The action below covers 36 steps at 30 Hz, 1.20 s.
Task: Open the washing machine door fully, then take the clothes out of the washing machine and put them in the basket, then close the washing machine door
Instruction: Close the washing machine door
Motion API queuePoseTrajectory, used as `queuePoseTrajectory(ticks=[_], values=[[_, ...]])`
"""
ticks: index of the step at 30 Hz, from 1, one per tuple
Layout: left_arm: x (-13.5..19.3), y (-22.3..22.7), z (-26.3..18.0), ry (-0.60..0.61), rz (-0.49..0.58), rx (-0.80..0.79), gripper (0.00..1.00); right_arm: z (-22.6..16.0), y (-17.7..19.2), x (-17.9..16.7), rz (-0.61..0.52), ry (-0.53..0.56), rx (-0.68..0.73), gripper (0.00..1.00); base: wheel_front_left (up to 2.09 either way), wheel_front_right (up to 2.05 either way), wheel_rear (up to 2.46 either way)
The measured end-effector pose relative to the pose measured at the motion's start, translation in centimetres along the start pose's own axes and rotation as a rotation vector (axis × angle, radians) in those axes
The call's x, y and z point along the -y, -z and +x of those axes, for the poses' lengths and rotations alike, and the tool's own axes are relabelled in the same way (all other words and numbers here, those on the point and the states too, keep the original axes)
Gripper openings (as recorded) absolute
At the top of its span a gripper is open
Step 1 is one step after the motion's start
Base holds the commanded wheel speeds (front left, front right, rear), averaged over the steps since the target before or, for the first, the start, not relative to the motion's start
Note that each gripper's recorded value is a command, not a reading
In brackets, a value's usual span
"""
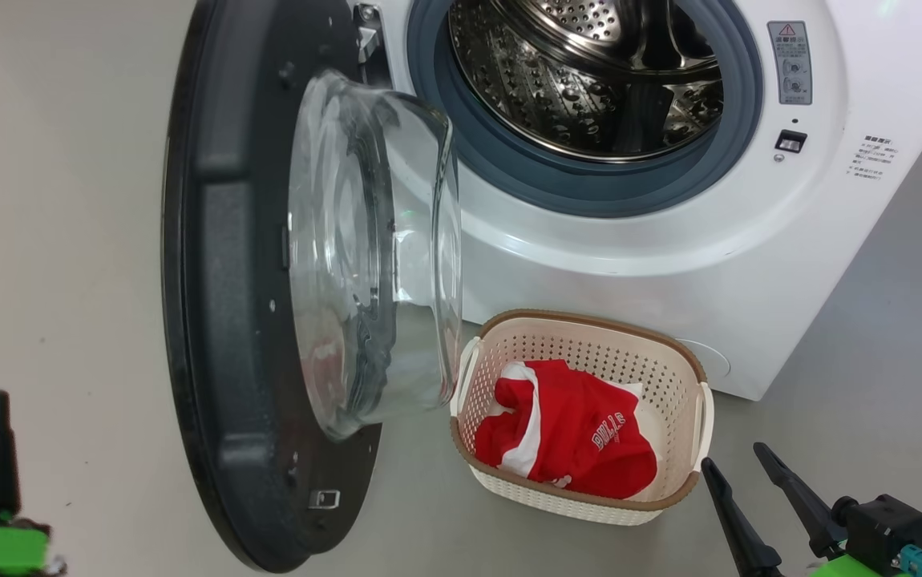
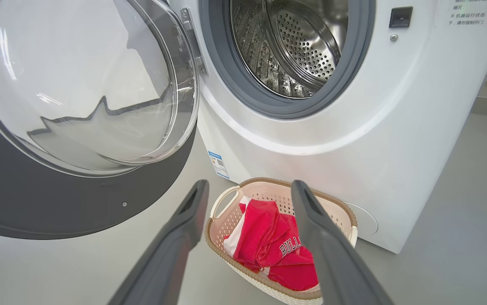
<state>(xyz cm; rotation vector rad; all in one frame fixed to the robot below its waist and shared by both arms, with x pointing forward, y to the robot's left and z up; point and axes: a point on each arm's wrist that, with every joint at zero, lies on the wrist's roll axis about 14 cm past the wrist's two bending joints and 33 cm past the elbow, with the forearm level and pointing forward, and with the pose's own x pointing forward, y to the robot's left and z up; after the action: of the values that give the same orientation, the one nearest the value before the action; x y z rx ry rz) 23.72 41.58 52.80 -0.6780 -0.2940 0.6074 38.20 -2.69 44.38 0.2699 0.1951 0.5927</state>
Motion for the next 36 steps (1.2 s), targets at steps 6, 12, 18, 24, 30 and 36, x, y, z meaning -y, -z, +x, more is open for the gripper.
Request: queuePoseTrajectory(ticks=[6, 12, 18, 24, 30, 36], values=[[1.2, 0.4, 1.4, 0.041, -0.288, -0.180, 0.00, 0.0, 0.3, 0.0, -0.002, -0.004, -0.011, 1.00, 0.00, 0.00, 0.00], [2.4, 1.5, 1.3, 0.097, -0.433, -0.383, 0.00, 0.0, 0.6, 0.1, 0.001, -0.004, -0.018, 1.00, 0.00, 0.00, 0.00], [3.4, 2.7, 1.1, 0.138, -0.466, -0.548, 0.00, 0.0, 0.8, 0.4, 0.004, 0.001, -0.026, 1.00, 0.00, 0.00, 0.00], [4.6, 3.4, 1.2, 0.178, -0.450, -0.638, 0.00, -0.1, 1.0, 0.6, 0.008, 0.008, -0.029, 1.00, 0.00, 0.00, 0.00], [5.8, 4.0, 1.3, 0.218, -0.439, -0.712, 0.00, 0.1, 0.8, 0.8, 0.010, 0.012, -0.021, 1.00, 0.00, 0.00, 0.00], [7.4, 4.5, 1.2, 0.268, -0.434, -0.763, 0.00, 0.0, 0.8, 1.2, 0.013, 0.022, -0.021, 1.00, 0.00, 0.00, 0.00]])
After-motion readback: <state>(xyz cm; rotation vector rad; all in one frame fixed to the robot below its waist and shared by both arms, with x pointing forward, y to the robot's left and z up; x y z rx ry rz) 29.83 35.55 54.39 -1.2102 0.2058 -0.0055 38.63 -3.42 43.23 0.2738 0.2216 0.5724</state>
